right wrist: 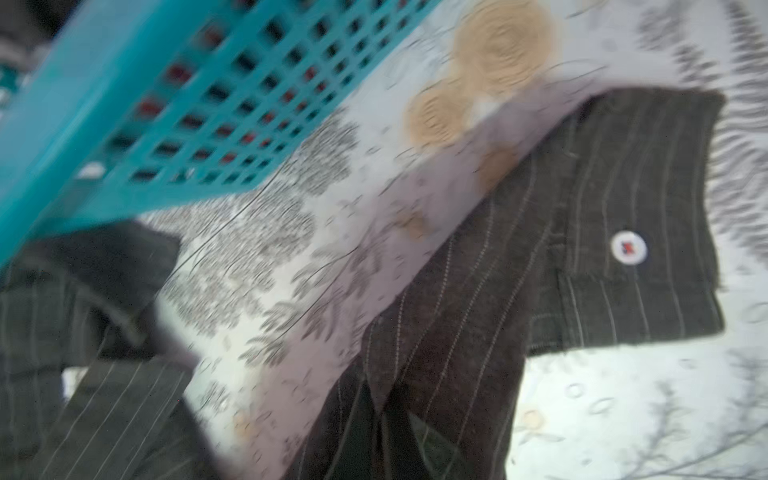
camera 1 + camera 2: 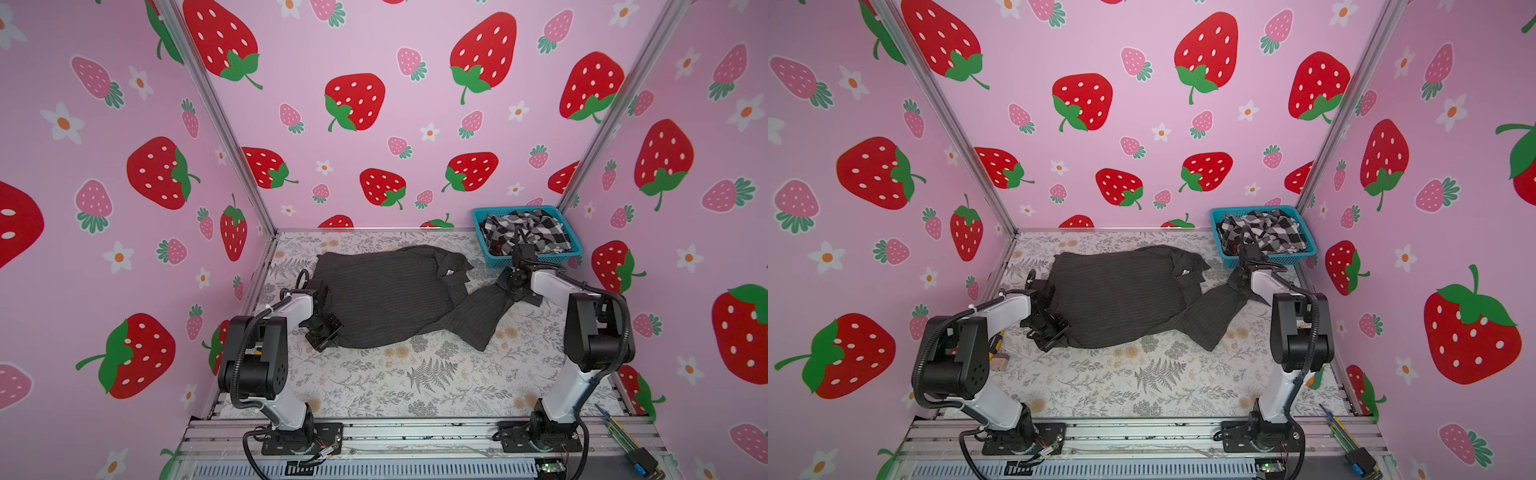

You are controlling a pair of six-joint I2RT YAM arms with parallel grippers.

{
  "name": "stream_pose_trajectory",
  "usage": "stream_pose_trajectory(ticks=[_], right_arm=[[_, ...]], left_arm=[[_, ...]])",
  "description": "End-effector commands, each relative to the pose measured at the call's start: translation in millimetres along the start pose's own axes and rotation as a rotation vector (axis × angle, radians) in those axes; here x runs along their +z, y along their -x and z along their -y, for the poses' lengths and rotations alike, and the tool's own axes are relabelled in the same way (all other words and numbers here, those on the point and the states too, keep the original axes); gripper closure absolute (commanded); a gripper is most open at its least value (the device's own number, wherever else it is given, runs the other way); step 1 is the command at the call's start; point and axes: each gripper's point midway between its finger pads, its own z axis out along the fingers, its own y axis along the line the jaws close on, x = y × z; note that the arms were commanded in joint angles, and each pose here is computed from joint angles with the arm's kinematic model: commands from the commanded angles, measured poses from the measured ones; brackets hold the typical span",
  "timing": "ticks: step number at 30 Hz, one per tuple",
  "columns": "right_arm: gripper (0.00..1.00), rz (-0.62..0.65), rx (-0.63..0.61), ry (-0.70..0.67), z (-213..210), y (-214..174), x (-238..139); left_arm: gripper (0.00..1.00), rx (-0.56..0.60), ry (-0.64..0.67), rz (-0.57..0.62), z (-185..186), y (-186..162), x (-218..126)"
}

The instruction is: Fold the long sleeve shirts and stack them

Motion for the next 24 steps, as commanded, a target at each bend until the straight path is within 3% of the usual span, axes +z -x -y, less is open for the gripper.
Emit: stream_pose_trajectory(ticks=[1,5,8,12,16,20,24], right_arm=[[1.0,-0.091,-0.149,0.124,-47.0,-60.2,-13.5],[1.0,-0.175,-0.214,0.243,-87.2,-107.5,-3.2],[1.0,-0.215,-0.247,0.247,-103.3,-116.4,19.8],[1.0,-0.222,-0.25,0.165,-107.6,-88.0,64.3],[1.0,-0.161,-0.232,0.098,-114.2,-21.8,84.4],[1.0,-0.066,-0.253,0.144,-135.8,32.4,52.5],[1.0,0.027,-0.361,0.333,-178.8,39.6,-32.1]], left_arm=[[1.0,-0.017,-0.021,0.044,17.1,22.5,14.7],[1.0,-0.017,-0.027,0.045,35.6,40.5,23.1],[1.0,-0.022,-0.049,0.031,55.1,52.5,32.2],[1.0,-0.006,-0.069,0.063,90.4,81.4,31.8],[1.0,0.032,-0.089,0.087,132.7,119.2,30.1],[1.0,0.073,-0.102,0.145,160.1,141.6,2.4],[1.0,0.107,-0.097,0.211,151.8,126.7,-45.3]])
